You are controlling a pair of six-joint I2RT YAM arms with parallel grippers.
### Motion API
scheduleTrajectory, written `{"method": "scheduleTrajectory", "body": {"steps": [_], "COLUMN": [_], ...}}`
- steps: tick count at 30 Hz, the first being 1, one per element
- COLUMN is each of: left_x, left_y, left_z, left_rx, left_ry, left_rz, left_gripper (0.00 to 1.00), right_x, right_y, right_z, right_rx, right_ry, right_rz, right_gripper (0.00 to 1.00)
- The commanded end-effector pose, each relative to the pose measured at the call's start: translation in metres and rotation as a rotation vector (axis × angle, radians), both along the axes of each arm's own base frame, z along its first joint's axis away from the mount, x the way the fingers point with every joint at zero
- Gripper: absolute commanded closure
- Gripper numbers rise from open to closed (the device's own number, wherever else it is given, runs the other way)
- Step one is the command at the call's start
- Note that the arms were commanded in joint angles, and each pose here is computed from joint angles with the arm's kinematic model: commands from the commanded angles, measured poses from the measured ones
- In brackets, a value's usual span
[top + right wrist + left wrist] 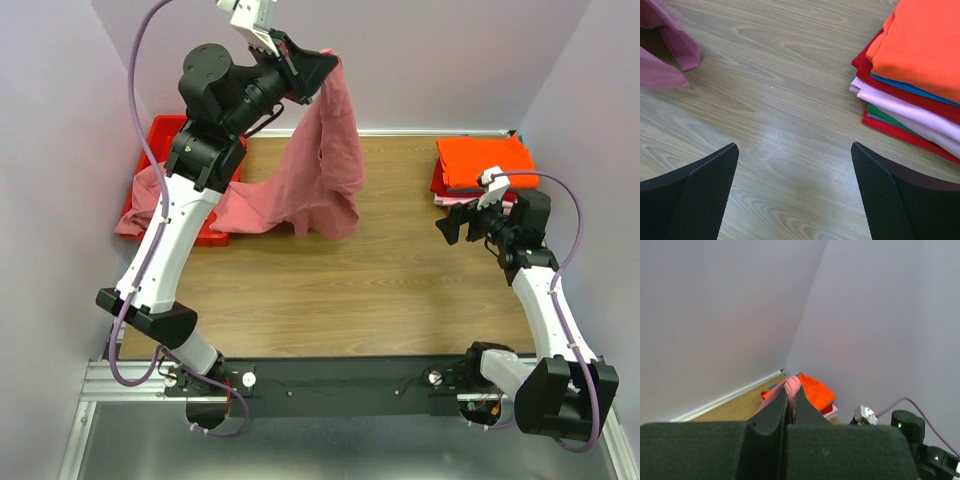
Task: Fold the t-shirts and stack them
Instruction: Move the tshirt to the center of the board
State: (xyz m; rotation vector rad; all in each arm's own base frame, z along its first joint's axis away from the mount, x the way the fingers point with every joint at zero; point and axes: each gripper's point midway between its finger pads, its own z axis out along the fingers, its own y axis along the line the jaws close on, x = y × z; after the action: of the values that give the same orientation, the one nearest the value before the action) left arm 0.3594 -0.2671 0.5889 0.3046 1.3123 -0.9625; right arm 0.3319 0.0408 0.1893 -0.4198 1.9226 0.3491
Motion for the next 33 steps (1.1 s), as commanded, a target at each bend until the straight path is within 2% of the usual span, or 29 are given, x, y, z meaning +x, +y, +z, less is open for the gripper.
{"method": "scheduleTrajectory", "body": {"steps": [1, 6, 24, 33], "left_x": [-0.025, -0.027, -0.021, -0.018], "left_y": [-0.004, -0.006, -0.022, -0.024], "left_z": [0.004, -0.014, -0.123, -0.156], "left_rx": [0.042, 0.089, 0.249, 0.288], "left_ry": [-0.048, -0.026, 0.137, 0.185], "left_rz": [-0.057, -0.067, -0.134, -0.143], "left_gripper": [1.0, 1.0, 1.0, 1.0], "right_x": [-0.004, -0.004, -0.003, -0.002], "right_y": [0.004, 0.003, 0.003, 0.002], "right_z": [-0.003, -0.004, -0.01, -0.011], "right_rx": [0.001, 0.0, -0.002, -0.001], "right_ry": [0.001, 0.003, 0.019, 0.024], "right_rz": [0.025, 0.026, 0.025, 0.025], "right_gripper": [0.0, 0.0, 0.0, 0.0]}}
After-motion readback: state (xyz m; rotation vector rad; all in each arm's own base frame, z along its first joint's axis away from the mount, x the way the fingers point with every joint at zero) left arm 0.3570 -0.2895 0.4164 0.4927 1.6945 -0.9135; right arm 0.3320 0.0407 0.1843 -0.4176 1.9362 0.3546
